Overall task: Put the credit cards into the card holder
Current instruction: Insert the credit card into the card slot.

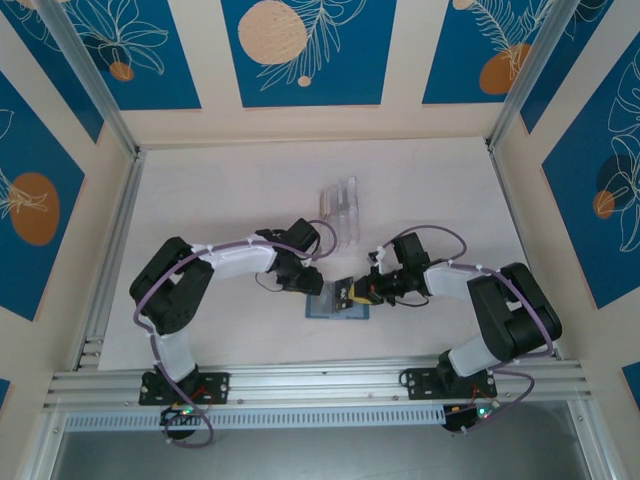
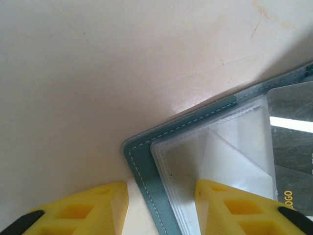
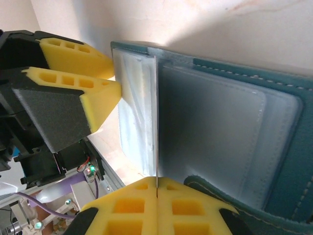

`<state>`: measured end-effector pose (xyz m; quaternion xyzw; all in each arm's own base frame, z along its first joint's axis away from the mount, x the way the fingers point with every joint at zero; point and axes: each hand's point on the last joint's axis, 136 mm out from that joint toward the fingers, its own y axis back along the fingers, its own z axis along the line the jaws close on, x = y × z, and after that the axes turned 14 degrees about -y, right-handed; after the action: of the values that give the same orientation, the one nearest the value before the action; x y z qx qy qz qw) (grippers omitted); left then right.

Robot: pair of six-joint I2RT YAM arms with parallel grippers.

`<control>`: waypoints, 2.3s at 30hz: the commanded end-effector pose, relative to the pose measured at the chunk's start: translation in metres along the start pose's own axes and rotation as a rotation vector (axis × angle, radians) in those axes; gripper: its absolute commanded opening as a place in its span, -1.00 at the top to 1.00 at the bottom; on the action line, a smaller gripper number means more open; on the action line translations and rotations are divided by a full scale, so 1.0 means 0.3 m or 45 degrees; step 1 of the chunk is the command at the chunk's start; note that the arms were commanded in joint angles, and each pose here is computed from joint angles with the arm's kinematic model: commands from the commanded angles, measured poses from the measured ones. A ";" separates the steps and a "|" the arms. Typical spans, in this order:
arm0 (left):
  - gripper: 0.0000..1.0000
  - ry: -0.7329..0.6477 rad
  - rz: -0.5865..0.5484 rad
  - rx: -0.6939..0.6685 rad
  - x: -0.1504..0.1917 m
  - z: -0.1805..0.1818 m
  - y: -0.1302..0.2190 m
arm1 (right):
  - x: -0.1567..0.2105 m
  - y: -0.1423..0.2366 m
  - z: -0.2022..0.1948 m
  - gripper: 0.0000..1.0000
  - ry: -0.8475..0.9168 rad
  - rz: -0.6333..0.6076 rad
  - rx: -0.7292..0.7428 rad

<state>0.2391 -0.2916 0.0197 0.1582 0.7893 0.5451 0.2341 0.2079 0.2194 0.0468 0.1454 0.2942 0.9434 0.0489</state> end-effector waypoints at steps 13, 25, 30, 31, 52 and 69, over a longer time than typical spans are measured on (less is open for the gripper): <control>0.18 0.053 0.162 -0.049 0.135 0.051 -0.102 | 0.059 -0.012 -0.009 1.00 -0.028 0.100 -0.032; 0.19 0.062 0.167 -0.051 0.146 0.058 -0.107 | 0.040 -0.034 -0.064 1.00 -0.103 0.112 0.024; 0.19 0.067 0.167 -0.048 0.147 0.057 -0.110 | 0.040 -0.028 -0.071 1.00 -0.128 0.116 0.027; 0.19 0.065 0.168 -0.046 0.147 0.055 -0.110 | 0.042 -0.033 -0.070 1.00 -0.133 0.130 0.019; 0.19 0.068 0.174 -0.049 0.148 0.061 -0.124 | 0.099 -0.018 -0.119 1.00 -0.202 0.130 0.066; 0.19 0.073 0.182 -0.050 0.155 0.065 -0.134 | 0.148 -0.021 -0.111 1.00 -0.204 0.193 0.067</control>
<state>0.2392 -0.2914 0.0185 0.1477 0.7938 0.5420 0.2328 0.1712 0.2179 0.0327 0.2104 0.2916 0.9331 0.0088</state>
